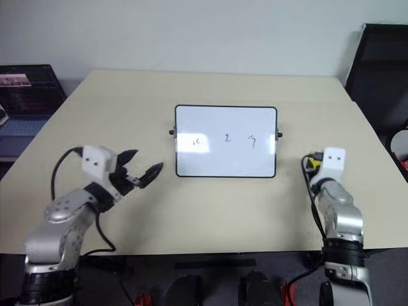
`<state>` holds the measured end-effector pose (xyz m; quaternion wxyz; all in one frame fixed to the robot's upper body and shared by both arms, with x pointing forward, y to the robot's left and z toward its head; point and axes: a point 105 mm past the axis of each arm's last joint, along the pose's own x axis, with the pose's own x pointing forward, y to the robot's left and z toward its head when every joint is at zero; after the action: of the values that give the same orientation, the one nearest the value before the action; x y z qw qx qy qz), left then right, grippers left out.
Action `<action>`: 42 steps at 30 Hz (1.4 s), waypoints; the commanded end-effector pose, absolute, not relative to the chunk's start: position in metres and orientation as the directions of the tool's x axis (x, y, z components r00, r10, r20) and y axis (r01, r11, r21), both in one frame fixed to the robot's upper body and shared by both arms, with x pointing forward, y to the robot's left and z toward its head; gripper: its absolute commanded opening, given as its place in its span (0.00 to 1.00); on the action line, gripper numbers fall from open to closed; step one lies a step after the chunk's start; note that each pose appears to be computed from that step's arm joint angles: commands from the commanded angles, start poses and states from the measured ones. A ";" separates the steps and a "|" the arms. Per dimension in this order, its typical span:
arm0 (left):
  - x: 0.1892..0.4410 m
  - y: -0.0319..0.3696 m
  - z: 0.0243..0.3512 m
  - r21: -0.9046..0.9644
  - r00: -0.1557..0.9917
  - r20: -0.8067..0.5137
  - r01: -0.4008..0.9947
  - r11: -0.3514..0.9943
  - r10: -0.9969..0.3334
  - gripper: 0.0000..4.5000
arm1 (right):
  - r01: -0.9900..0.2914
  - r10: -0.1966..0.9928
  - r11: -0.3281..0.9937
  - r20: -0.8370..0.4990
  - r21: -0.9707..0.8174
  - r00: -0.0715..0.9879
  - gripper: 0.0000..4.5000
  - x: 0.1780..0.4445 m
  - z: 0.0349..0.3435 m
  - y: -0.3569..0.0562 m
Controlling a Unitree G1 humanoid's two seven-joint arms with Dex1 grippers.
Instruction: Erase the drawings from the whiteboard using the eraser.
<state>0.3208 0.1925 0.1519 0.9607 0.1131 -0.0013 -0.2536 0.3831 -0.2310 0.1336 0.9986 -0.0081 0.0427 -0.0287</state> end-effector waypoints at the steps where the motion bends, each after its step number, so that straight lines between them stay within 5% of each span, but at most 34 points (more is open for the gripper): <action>1: 0.324 0.150 0.159 0.278 0.806 -0.020 0.573 0.771 -0.591 1.00 | -0.052 0.057 0.997 0.089 -0.057 0.994 0.27 0.391 0.175 -0.194; 9: 0.338 0.097 0.143 0.306 0.729 -0.041 0.660 0.686 -0.683 1.00 | -0.169 0.175 0.984 0.173 -0.050 0.969 0.27 0.403 0.193 -0.143; 23: 0.360 0.097 0.147 0.358 0.731 -0.020 0.642 0.678 -0.682 1.00 | -0.260 0.267 0.964 0.193 -0.060 0.944 0.27 0.426 0.199 -0.090; 31: 0.355 0.099 0.149 0.366 0.735 -0.013 0.635 0.681 -0.678 1.00 | -0.188 0.187 0.959 -0.028 -0.211 0.982 0.27 0.429 0.152 -0.105; 42: 0.354 0.108 0.152 0.374 0.747 -0.017 0.621 0.689 -0.664 1.00 | -0.241 0.189 0.938 -0.217 -0.247 0.958 0.27 0.377 0.093 -0.117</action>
<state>0.3564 0.1073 0.1396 0.9186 0.1750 -0.0357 -0.3524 0.3841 -0.1074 0.1181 0.9842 -0.1277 0.0396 0.1163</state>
